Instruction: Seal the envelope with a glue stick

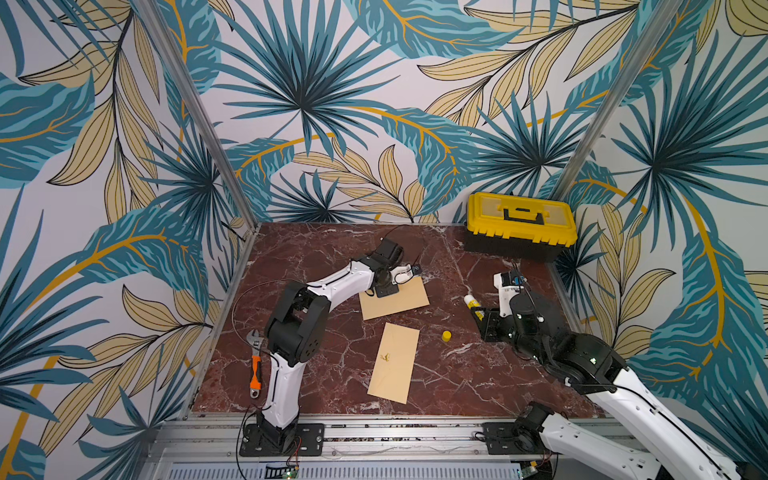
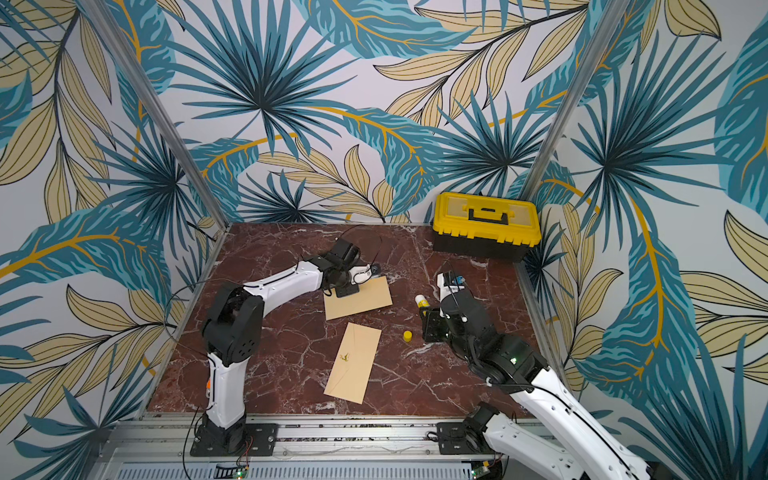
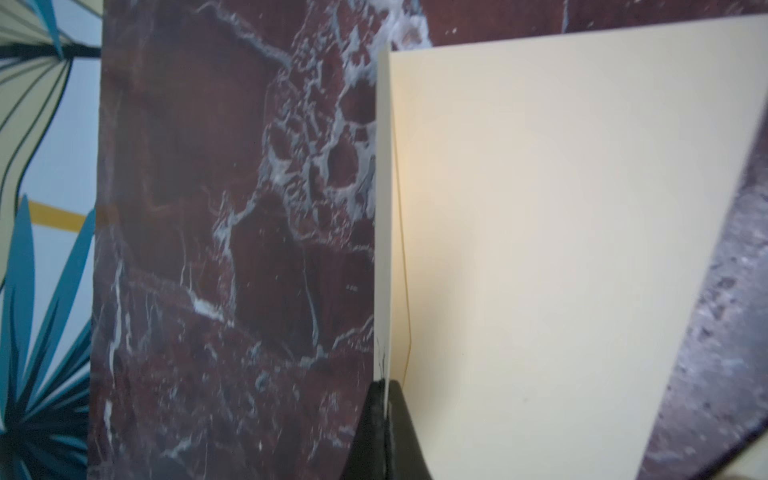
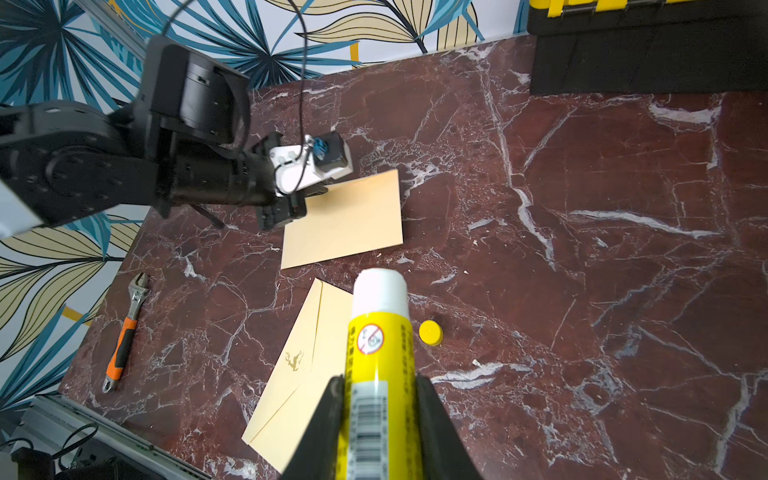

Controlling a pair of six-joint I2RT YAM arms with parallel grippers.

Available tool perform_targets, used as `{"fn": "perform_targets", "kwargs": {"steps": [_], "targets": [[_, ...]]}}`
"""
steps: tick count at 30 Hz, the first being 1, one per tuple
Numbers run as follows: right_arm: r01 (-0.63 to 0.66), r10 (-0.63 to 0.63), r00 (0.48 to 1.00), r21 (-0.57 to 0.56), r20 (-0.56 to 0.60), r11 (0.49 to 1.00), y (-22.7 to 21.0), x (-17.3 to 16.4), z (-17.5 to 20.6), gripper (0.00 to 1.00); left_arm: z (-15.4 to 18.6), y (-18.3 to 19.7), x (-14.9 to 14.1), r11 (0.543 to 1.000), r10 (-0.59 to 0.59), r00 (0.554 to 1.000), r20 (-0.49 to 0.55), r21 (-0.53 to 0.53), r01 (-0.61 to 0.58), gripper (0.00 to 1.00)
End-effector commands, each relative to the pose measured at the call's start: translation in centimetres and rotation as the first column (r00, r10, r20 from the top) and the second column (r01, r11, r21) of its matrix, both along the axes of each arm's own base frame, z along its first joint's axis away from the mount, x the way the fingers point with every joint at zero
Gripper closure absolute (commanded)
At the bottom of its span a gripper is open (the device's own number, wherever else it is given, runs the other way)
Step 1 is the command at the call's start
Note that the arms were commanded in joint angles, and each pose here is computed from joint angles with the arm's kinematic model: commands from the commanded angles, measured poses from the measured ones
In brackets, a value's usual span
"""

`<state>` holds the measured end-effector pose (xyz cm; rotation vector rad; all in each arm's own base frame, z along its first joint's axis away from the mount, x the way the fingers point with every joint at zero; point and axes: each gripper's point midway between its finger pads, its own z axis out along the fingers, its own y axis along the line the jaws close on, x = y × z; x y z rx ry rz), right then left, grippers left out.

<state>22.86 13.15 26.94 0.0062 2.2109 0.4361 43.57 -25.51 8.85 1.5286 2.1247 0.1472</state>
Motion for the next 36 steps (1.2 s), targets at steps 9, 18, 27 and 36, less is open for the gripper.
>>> {"fn": "perform_targets", "kwargs": {"steps": [9,18,27,36], "targets": [[-0.055,0.053,0.998,0.041,0.037,0.998,2.2,1.5,1.2,1.00,2.3,9.1,-8.1,0.793,0.564,0.763,-0.317,-0.050,-0.607,1.00],[-0.084,0.083,0.996,0.050,0.028,0.995,3.1,1.9,1.2,1.00,0.9,11.6,-13.1,0.549,0.711,0.523,-0.469,-0.093,-0.830,1.00],[-0.092,0.091,0.996,0.067,0.023,0.993,3.6,2.0,0.9,1.00,-2.8,9.3,-17.0,0.393,0.640,0.400,-0.656,-0.167,-0.904,1.00],[-0.093,0.091,0.995,0.066,0.025,0.994,3.5,1.9,1.0,1.00,-4.1,4.2,-18.7,0.352,0.549,0.384,-0.742,-0.212,-0.912,1.00]]}}
